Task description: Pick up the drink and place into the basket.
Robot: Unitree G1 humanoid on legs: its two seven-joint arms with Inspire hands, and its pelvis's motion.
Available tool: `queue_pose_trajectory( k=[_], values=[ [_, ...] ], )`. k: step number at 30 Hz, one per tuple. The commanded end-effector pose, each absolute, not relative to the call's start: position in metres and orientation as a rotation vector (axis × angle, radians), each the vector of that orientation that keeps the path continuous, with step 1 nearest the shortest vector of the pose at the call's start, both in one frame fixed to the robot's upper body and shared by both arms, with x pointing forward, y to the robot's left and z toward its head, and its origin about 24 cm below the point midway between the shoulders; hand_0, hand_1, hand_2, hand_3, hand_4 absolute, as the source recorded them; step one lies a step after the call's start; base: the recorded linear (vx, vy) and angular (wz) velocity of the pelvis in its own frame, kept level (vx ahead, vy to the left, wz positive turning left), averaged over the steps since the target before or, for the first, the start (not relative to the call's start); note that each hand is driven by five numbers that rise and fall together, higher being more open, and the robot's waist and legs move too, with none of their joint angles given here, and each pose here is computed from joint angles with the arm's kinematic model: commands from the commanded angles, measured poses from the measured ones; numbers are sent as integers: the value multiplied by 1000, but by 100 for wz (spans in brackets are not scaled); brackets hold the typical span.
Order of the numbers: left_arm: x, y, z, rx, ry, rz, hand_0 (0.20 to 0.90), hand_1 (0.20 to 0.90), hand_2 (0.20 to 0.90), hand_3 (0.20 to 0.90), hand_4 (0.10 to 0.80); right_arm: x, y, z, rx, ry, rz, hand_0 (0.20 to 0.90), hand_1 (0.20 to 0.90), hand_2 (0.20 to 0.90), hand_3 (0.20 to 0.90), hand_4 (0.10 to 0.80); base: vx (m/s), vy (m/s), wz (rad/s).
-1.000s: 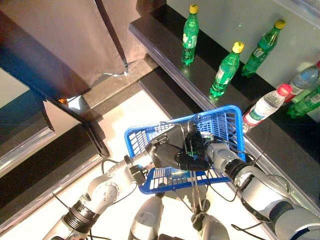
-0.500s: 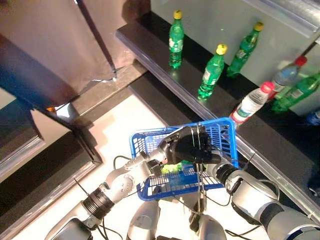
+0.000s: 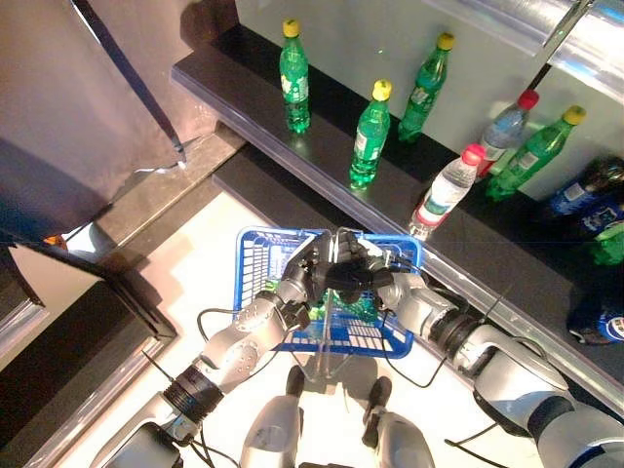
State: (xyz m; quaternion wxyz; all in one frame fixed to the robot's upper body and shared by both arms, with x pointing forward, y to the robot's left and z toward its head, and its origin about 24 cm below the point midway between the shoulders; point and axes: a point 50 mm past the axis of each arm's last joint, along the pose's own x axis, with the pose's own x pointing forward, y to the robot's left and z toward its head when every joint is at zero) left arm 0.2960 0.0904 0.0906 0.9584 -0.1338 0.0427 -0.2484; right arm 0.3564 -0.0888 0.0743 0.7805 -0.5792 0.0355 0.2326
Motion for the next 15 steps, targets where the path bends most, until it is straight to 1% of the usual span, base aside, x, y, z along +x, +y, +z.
queue_pose_trajectory(
  k=[1, 3, 6, 11, 12, 13, 14, 15],
  values=[
    [269, 63, 235, -619, -668, -627, 300, 300, 300, 200, 100, 355, -64, 134, -1185, -224, 413, 900, 900, 900, 900, 800, -14, -4, -12],
    [269, 81, 225, -646, -632, -544, 300, 300, 300, 200, 100, 343, -78, 141, -1144, -276, 378, 900, 900, 900, 900, 800, -4, -9, -16],
    [268, 97, 214, -669, -591, -476, 300, 300, 300, 200, 100, 331, -97, 145, -1109, -312, 337, 900, 900, 900, 900, 800, -1, -19, -18],
    [269, 113, 198, -702, -531, -418, 300, 300, 300, 200, 100, 318, -112, 156, -1041, -376, 304, 900, 900, 900, 900, 800, 1, -3, -1],
    [269, 125, 194, -710, -522, -412, 300, 300, 300, 200, 100, 316, -118, 159, -1023, -388, 297, 900, 900, 900, 900, 800, 0, 0, 0],
    [267, 142, 185, -728, -511, -412, 300, 300, 300, 200, 100, 310, -129, 162, -1010, -409, 279, 900, 900, 900, 900, 800, -49, 51, -3],
    [258, 171, 172, -759, -496, -423, 300, 300, 300, 200, 100, 298, -149, 165, -989, -440, 237, 900, 900, 900, 900, 800, -44, 43, -1],
    [257, 171, 171, -760, -493, -424, 300, 300, 300, 200, 100, 297, -150, 164, -988, -438, 239, 900, 900, 900, 900, 800, -77, 61, -1]
  ],
)
